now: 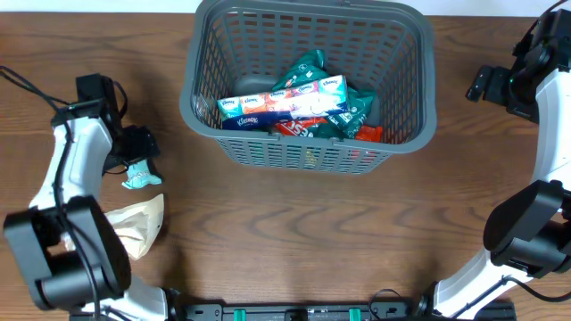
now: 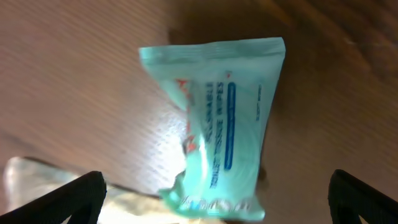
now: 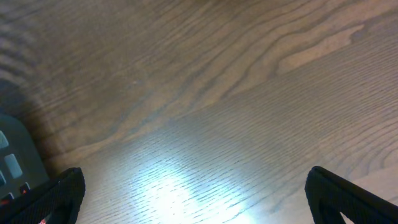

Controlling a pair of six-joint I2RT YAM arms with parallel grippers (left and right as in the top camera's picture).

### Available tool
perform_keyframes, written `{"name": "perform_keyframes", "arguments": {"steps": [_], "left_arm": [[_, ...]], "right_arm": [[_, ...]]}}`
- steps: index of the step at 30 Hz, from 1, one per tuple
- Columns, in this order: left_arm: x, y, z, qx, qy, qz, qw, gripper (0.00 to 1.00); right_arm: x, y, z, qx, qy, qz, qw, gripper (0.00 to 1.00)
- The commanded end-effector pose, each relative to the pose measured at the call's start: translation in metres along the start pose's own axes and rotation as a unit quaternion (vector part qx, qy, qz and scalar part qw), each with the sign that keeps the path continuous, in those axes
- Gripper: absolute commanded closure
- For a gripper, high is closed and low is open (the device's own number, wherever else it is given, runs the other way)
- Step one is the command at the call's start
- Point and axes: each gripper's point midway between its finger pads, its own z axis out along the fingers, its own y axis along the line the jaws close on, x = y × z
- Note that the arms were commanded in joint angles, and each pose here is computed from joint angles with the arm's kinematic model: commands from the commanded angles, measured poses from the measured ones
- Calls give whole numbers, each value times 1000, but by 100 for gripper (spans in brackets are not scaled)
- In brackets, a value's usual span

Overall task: Pack container
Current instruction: 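Move the left gripper to the teal flushable wipes pack and grasp it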

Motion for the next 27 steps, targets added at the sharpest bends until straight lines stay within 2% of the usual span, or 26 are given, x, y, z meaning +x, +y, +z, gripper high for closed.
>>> {"name": "perform_keyframes", "arguments": {"steps": [1, 9, 18, 22, 27], "left_arm": [[-1, -6, 15, 13, 13, -17, 1000, 1], [-4, -9, 37, 11, 21, -14, 1000, 1], [-6, -10, 41, 10, 21, -14, 1000, 0], [-6, -10, 42, 11, 19, -10, 1000, 7], [-4, -10, 48, 12, 16, -7, 1000, 7]], "right_arm": [[0, 3, -1, -3, -1, -12, 1000, 1], [1, 3, -1, -3, 0, -12, 1000, 1], [-1, 2, -1, -3, -3, -13, 1000, 1], [-1, 2, -1, -2, -3, -14, 1000, 1], [-1, 2, -1, -2, -3, -13, 1000, 1]]}}
